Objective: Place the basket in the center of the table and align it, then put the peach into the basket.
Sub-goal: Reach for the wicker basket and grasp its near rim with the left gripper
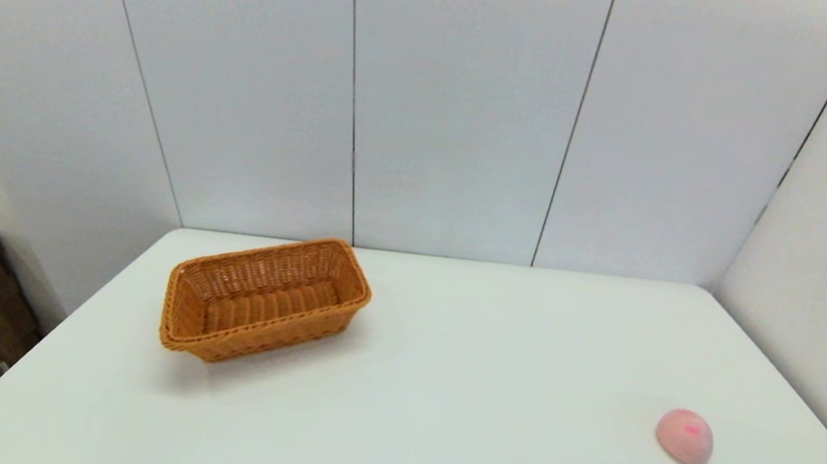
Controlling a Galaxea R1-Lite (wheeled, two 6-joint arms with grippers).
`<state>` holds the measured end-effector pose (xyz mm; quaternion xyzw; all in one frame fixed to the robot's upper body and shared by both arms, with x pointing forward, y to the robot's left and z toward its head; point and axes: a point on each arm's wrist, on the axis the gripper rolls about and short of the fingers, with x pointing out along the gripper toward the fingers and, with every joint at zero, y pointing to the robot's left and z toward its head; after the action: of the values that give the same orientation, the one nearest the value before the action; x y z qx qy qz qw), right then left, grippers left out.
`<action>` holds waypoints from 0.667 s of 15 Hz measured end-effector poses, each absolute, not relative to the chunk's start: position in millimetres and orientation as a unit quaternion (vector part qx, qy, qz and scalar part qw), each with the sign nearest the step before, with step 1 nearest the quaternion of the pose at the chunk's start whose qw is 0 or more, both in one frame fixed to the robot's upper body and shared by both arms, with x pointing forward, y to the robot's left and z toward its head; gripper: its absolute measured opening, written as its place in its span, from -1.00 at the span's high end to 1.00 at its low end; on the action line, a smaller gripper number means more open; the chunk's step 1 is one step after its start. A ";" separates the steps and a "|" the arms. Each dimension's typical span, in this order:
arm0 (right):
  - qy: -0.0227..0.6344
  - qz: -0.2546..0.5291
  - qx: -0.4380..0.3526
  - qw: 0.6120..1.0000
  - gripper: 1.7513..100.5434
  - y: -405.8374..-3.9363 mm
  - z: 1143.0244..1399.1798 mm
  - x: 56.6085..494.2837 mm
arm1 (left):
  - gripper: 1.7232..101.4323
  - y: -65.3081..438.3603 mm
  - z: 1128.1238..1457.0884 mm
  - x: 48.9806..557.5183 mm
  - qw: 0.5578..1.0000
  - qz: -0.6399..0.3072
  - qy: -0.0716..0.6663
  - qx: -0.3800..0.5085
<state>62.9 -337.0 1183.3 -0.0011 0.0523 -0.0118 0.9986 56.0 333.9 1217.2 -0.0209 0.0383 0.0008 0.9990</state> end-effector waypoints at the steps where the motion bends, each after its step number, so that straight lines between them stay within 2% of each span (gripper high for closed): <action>1: 0.052 -0.012 -0.001 0.999 -0.93 -337.0 1183.3 62.9 | -0.93 333.8 1236.5 56.7 0.999 0.003 0.034 -0.032; 3: 0.052 -0.012 -0.002 0.999 -0.93 -337.1 1183.3 62.9 | -0.93 333.8 1275.2 67.0 0.997 0.010 0.046 -0.063; 6: 0.052 -0.012 -0.001 0.999 -0.93 -337.0 1183.3 62.9 | -0.93 334.4 1323.6 115.8 0.986 0.033 0.116 -0.111; 8: 0.052 -0.012 -0.001 0.999 -0.93 -337.0 1183.3 62.9 | -0.93 334.9 1342.5 169.7 0.970 0.054 0.183 -0.149; 10: 0.053 -0.012 -0.002 0.999 -0.93 -337.1 1183.2 62.9 | -0.93 335.6 1343.7 235.4 0.947 0.077 0.257 -0.175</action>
<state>62.9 -337.1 1183.2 -0.0015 0.0525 -0.0120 0.9985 235.4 335.6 1343.7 -0.1749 0.2572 0.0773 0.9472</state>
